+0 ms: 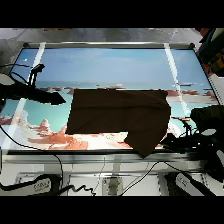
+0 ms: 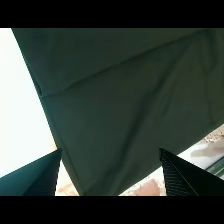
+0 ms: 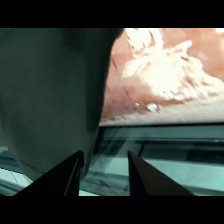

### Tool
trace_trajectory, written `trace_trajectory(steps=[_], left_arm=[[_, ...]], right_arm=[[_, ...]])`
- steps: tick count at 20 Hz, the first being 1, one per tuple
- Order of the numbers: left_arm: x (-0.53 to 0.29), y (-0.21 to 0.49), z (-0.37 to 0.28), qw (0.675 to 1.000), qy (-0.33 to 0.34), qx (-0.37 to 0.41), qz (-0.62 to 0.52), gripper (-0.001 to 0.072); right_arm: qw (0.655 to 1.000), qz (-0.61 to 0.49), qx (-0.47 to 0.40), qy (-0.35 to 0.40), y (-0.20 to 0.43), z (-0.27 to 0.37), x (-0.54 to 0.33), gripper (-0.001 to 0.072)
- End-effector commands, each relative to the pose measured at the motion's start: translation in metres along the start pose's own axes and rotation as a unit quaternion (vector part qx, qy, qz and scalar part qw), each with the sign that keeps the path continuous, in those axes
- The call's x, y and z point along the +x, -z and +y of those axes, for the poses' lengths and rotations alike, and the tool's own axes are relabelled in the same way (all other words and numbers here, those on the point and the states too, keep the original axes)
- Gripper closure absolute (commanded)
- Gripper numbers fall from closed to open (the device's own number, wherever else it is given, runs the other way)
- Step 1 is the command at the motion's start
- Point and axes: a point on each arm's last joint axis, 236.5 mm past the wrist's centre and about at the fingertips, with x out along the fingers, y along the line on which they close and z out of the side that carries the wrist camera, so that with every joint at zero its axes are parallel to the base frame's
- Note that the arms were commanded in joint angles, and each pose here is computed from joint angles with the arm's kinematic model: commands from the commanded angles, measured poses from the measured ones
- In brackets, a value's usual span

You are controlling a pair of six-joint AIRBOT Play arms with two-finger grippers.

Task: Fold the clothes and pants, and hang the long-sleeved shirts on hangers.

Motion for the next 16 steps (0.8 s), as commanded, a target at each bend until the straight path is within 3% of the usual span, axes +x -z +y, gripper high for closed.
trace_trajectory(steps=[1, 5, 10, 16], left_arm=[[0.005, 0.003, 0.004, 1.000, 0.002, -0.005, 0.007, 0.0020], [0.021, 0.024, 0.031, 0.997, -0.028, -0.036, 0.055, 0.0020], [0.024, 0.075, 0.053, 0.983, -0.052, -0.083, 0.157, 0.0020], [0.049, 0.158, 0.054, 0.961, 0.010, -0.193, 0.198, 0.0031]], right_arm=[[0.999, -0.049, 0.005, -0.010, -0.013, -0.002, 0.012, 0.0418], [0.997, -0.066, -0.031, 0.005, -0.024, 0.005, 0.024, 0.0418], [0.994, -0.062, -0.086, 0.013, -0.023, 0.020, 0.035, 0.0699], [0.994, -0.056, -0.089, 0.012, -0.020, 0.022, 0.036, 0.0699]])
